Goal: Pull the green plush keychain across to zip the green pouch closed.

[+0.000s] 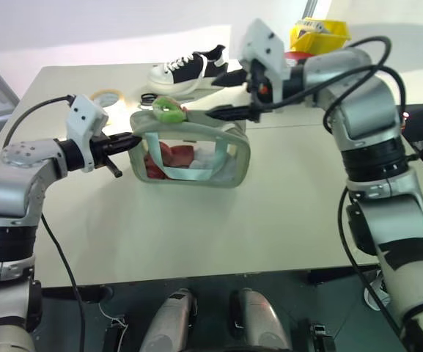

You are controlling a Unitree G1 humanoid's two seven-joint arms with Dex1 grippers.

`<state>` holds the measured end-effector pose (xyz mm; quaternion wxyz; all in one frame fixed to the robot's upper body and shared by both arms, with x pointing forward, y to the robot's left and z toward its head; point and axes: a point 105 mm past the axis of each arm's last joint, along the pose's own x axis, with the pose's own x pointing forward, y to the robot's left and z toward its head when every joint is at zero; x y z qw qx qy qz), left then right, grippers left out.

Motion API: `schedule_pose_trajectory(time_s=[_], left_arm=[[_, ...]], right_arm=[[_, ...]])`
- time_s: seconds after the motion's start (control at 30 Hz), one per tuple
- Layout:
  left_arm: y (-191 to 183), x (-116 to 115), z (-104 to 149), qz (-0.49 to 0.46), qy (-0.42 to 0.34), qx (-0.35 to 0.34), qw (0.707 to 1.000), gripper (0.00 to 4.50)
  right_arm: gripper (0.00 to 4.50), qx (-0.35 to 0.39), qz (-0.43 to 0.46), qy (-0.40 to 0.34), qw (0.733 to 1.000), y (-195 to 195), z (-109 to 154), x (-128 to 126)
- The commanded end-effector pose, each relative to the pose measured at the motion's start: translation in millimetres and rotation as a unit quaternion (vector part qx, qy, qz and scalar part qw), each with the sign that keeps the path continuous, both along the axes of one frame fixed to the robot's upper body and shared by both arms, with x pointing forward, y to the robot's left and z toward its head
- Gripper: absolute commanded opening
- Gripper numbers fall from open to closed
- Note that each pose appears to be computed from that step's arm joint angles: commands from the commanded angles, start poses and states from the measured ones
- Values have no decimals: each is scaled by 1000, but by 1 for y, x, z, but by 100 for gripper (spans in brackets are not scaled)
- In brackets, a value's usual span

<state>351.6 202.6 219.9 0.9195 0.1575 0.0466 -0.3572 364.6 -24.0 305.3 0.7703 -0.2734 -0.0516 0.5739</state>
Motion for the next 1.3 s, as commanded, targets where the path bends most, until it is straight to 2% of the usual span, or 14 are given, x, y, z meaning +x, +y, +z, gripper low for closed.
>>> schedule_pose_trajectory(time_s=[0.03, 0.23, 0.33, 0.5, 0.63, 0.77, 0.87, 0.97, 1.1, 1.2, 1.23, 1.3], left_arm=[[-5, -3, 8, -11, -17, 9, 1000, 0], [-3, -6, 8, -8, -18, 10, 1000, 0], [-3, -7, 7, -7, -17, 10, 1000, 0], [-3, -7, 7, -6, -17, 10, 1000, 0], [-5, -5, 8, -8, -18, 8, 1000, 0], [-6, -5, 8, -10, -18, 8, 1000, 0], [-6, -6, 7, -10, -18, 7, 1000, 0], [-4, -7, 6, -8, -15, 7, 1000, 0], [-4, -5, 5, -8, -13, 8, 1000, 0], [-5, -5, 5, -9, -12, 7, 1000, 0], [-5, -5, 5, -10, -12, 7, 1000, 0], [-6, -4, 6, -12, -12, 8, 1000, 0]], right_arm=[[320, 12, 30, -14, 999, 31, -3, -3], [320, 5, 29, -13, 999, 51, -18, 7], [241, 5, 24, -13, 1000, 52, -19, 12], [3, 1, 21, -19, 1000, 47, -16, 13], [3, 7, 5, -31, 999, 37, -6, 16], [3, 11, -30, -67, 997, 8, 17, 15], [3, 4, -99, -97, 990, -30, 28, 23], [3, -39, -194, -127, 972, -85, 24, 33], [3, -50, -279, -113, 952, -130, 8, 37], [3, -57, -325, -92, 939, -151, -15, 41], [3, -61, -339, -81, 935, -156, -27, 43], [3, -90, -373, -38, 923, -168, -78, 49]])
